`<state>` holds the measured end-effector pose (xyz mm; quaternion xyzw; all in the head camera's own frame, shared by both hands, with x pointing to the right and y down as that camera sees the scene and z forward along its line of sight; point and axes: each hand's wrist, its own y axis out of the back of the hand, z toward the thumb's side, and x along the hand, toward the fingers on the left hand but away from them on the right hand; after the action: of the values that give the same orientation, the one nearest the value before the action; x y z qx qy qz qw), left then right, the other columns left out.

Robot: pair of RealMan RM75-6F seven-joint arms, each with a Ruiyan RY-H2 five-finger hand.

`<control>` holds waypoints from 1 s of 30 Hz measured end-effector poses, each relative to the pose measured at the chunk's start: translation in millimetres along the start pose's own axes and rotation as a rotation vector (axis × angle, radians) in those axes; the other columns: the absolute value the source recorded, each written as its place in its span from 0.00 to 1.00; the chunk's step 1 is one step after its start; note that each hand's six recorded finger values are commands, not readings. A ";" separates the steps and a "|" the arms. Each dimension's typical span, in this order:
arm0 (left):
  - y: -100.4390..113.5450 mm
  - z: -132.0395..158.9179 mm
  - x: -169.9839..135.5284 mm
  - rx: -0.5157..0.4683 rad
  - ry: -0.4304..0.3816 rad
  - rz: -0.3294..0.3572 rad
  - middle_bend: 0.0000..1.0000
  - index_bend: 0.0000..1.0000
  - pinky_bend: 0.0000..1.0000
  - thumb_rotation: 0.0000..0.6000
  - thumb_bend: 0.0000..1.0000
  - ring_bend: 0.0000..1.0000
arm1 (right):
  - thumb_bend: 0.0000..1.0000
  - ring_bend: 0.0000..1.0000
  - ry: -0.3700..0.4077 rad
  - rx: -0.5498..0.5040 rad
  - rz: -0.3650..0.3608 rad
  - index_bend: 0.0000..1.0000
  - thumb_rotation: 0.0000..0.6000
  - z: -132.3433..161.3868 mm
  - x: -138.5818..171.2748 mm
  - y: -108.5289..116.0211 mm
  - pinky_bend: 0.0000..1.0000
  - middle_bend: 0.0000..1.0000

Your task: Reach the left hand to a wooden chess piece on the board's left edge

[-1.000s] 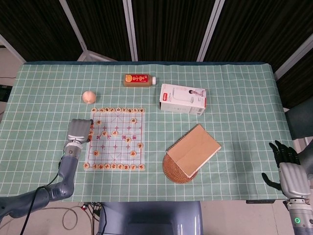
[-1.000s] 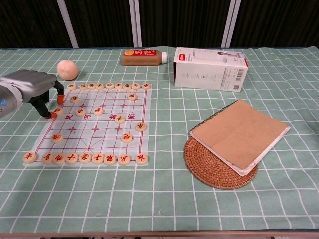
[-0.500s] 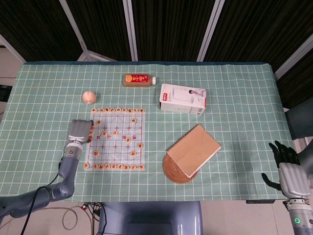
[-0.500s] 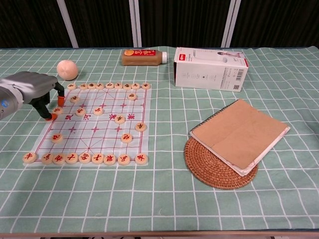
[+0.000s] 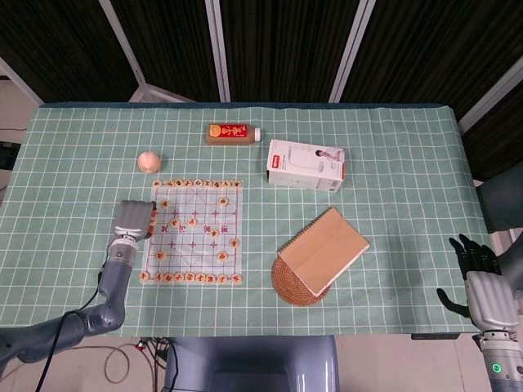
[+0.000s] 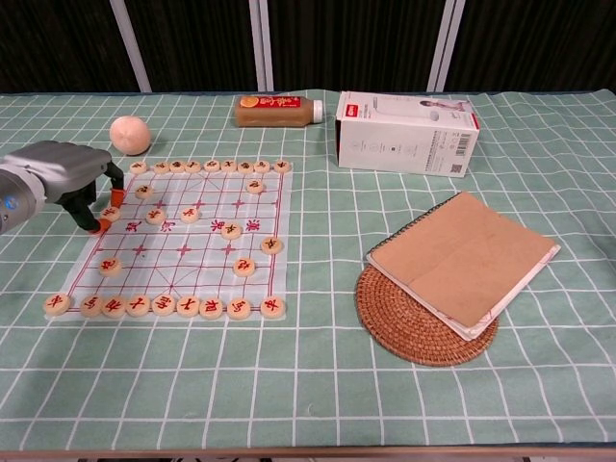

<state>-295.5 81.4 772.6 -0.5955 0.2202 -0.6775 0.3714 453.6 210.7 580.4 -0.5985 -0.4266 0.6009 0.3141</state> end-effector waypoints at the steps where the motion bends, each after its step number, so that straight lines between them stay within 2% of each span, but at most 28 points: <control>1: 0.5 -0.1 0.0 -0.001 0.001 0.002 1.00 0.49 0.94 1.00 0.30 0.85 | 0.34 0.00 0.000 -0.001 0.000 0.00 1.00 0.0 0.0 0.0 0.00 0.00; 13: 11.3 -1.2 1.8 -0.023 0.001 0.029 1.00 0.49 0.94 1.00 0.30 0.85 | 0.34 0.00 -0.001 0.000 0.001 0.00 1.00 -0.1 0.1 -0.1 0.00 0.00; 30: 14.4 0.0 10.5 0.007 0.004 0.037 1.00 0.49 0.94 1.00 0.30 0.85 | 0.34 0.00 -0.003 0.000 0.001 0.00 1.00 -0.6 -0.1 0.0 0.00 0.00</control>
<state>-292.3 64.3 768.7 -0.5888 0.2296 -0.6724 0.3853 454.2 210.7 580.5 -0.5976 -0.4269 0.6021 0.3132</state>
